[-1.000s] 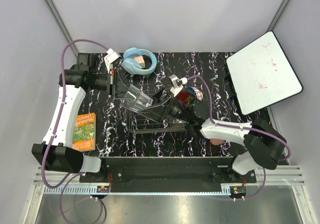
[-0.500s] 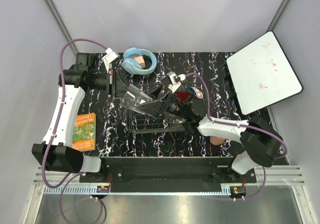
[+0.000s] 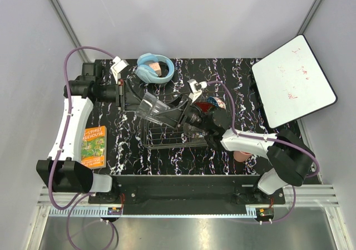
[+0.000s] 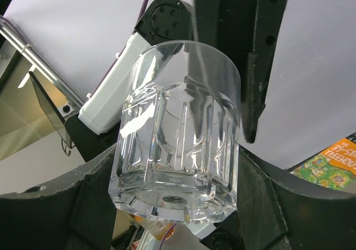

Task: Load the mixed dishes into the dish rack

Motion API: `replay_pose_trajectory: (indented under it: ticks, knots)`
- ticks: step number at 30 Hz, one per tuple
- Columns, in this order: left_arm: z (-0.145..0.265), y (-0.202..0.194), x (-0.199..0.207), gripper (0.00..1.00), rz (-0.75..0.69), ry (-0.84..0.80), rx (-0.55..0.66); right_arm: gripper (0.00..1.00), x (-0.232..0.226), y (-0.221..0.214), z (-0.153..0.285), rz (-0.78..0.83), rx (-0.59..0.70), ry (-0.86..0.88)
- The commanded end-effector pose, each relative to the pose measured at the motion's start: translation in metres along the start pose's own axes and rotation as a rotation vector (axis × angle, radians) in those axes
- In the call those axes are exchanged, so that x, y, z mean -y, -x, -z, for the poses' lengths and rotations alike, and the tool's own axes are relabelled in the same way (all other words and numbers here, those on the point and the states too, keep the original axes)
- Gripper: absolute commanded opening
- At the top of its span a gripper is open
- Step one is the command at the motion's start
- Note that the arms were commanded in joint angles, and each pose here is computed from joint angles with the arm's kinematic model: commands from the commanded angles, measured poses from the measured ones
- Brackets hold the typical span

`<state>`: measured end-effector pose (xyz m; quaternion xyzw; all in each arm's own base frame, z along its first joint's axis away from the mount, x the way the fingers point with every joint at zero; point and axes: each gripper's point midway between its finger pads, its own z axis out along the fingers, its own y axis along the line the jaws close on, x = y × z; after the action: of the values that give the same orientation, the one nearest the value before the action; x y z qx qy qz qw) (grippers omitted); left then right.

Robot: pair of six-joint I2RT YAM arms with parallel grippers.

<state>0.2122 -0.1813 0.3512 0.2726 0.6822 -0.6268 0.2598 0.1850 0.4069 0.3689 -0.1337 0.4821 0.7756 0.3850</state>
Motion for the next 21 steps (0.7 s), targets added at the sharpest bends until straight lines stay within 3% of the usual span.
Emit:
replay_pose_trajectory:
  ticks: [1, 5, 6, 10, 13, 14, 16, 19, 21]
  knots:
    - [0.007, 0.004, 0.019, 0.44, -0.056, -0.075, 0.051, 0.23, -0.023, 0.039, 0.002, 0.066, 0.122, 0.048]
    - [0.015, 0.008, 0.019, 0.66, -0.076, -0.046, 0.076, 0.04, -0.016, 0.040, 0.005, 0.062, 0.121, 0.008]
    - [0.017, 0.010, 0.019, 0.73, -0.085, -0.036, 0.082, 0.03, -0.012, 0.037, 0.006, 0.058, 0.109, -0.011]
    - [0.035, 0.020, 0.016, 0.76, -0.112, 0.028, 0.141, 0.00, -0.002, 0.034, 0.007, 0.076, 0.057, -0.096]
    - [0.048, 0.024, 0.005, 0.77, -0.130, 0.134, 0.164, 0.00, 0.019, 0.028, 0.008, 0.056, -0.043, -0.259]
    - [0.050, 0.022, 0.000, 0.77, -0.135, 0.174, 0.160, 0.00, 0.047, 0.007, 0.021, 0.001, -0.151, -0.417]
    - [0.058, 0.013, -0.028, 0.77, -0.131, 0.321, 0.127, 0.00, 0.053, 0.012, 0.013, 0.066, -0.235, -0.495]
    - [0.073, -0.010, -0.067, 0.76, -0.126, 0.526, 0.054, 0.00, 0.090, 0.001, 0.042, 0.088, -0.377, -0.765]
    - [0.087, -0.024, -0.089, 0.76, -0.118, 0.640, 0.009, 0.00, 0.093, 0.013, 0.038, 0.159, -0.403, -0.817]
